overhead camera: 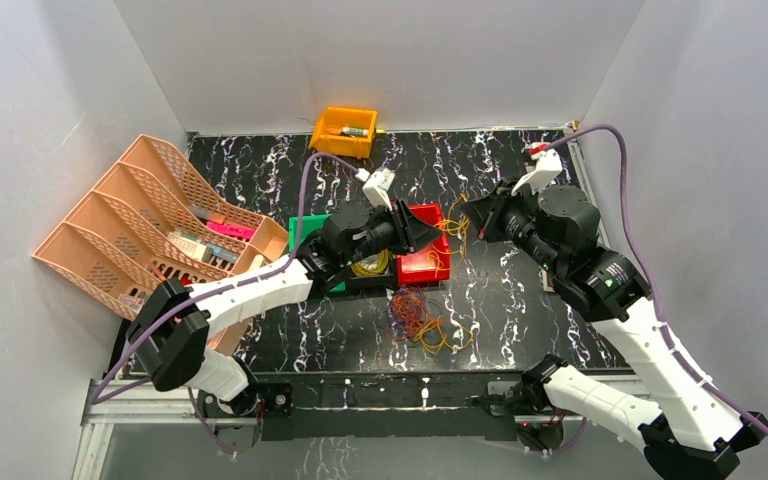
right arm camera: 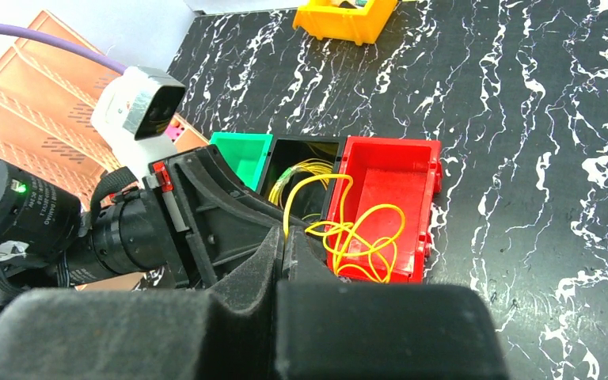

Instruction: Untangle the cables

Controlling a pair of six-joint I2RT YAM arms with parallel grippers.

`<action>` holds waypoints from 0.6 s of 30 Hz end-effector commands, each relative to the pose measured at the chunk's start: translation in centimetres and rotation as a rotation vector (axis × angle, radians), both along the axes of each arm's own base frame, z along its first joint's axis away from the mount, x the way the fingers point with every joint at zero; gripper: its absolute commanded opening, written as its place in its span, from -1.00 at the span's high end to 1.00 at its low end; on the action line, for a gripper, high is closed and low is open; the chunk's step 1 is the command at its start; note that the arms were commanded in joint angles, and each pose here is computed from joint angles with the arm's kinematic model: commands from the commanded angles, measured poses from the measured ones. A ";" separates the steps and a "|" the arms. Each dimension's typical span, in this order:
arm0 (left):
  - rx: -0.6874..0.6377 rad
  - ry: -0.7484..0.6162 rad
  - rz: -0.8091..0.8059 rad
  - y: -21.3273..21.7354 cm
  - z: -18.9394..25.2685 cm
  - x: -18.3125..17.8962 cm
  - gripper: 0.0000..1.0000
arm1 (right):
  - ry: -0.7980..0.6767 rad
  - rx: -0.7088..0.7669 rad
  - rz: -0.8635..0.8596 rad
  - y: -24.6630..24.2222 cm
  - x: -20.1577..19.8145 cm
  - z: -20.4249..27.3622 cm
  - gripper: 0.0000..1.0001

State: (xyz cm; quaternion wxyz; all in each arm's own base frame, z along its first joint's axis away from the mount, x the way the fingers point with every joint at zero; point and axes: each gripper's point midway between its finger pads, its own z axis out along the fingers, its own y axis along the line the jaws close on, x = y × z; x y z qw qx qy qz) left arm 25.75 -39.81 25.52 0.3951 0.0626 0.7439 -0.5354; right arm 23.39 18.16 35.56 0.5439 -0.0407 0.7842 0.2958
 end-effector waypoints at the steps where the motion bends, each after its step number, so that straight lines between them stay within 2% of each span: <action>1: -0.027 -0.039 -0.045 -0.7 2.3 -0.6 0.78 | -0.064 0.054 -0.013 -0.2 0.1 2.1 1.00; 4: -0.006 -0.043 -0.039 -0.4 2.1 -0.5 1.00 | -0.074 0.053 -0.029 -0.6 0.1 2.4 1.00; 11: 0.123 -0.053 0.050 1.9 0.7 0.2 1.00 | -0.122 0.044 -0.145 -3.4 0.1 3.4 1.00; 18: 0.292 -0.041 0.191 5.7 -1.2 1.2 1.00 | -0.199 0.095 -0.259 -6.5 -0.7 5.1 1.00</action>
